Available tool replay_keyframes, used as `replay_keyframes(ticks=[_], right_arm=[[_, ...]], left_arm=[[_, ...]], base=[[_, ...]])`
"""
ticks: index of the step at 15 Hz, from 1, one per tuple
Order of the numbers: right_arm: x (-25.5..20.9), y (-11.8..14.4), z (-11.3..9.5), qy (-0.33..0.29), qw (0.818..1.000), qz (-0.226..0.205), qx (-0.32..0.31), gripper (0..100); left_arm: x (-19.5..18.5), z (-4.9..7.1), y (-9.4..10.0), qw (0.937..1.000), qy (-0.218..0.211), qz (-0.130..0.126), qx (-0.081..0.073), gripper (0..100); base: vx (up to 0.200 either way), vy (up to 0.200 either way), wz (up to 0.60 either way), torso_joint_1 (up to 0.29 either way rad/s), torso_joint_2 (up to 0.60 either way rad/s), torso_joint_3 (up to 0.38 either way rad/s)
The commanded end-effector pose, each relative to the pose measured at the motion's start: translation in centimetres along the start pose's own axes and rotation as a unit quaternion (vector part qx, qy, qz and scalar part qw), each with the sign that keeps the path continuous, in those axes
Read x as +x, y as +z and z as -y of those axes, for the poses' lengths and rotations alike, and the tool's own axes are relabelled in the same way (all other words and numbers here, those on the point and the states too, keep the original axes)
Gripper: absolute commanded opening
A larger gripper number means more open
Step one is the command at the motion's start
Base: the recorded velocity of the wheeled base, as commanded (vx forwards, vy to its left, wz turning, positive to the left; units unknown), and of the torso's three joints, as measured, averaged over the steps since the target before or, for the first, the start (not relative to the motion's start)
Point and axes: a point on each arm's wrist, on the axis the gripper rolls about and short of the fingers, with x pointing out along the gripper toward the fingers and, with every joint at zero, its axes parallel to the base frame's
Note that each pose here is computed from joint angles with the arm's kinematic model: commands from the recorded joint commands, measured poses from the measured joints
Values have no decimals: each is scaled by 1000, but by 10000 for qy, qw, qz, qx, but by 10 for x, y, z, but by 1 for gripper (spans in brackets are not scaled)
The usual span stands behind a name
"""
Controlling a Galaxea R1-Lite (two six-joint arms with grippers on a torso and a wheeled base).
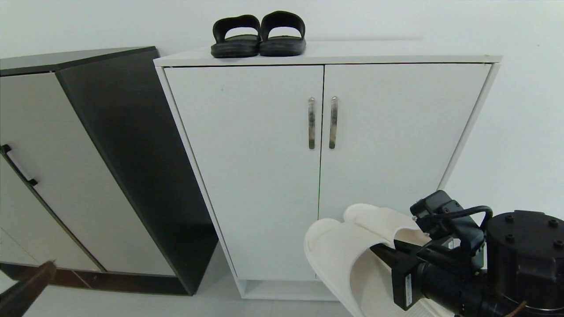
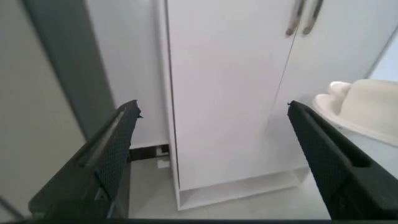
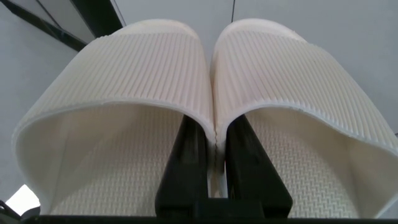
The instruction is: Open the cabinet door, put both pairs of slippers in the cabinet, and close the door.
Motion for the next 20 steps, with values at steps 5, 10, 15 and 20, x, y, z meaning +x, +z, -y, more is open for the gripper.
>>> replay_keyframes(ticks=[5,10,15,20], right_arm=[[0,-2,0,49,10000,-44,-15,0],[0,-2,0,50,10000,-37,-13,0],[1,2,-1,68,10000,34,14,0],[-1,-1,0,136,9999,-34,-6,0]], left_arm=[[115,50,46,9758,-2152,-369,-131,100],[164,103,72,9573,-2874,-279,-110,100],[223,151,77,9470,-3193,-319,-157,100],[261,179,83,9190,-3828,-452,-826,100]], base=[[0,0,0,0,0,0],[0,0,0,0,0,0],[0,0,0,0,0,0],[0,0,0,0,0,0]])
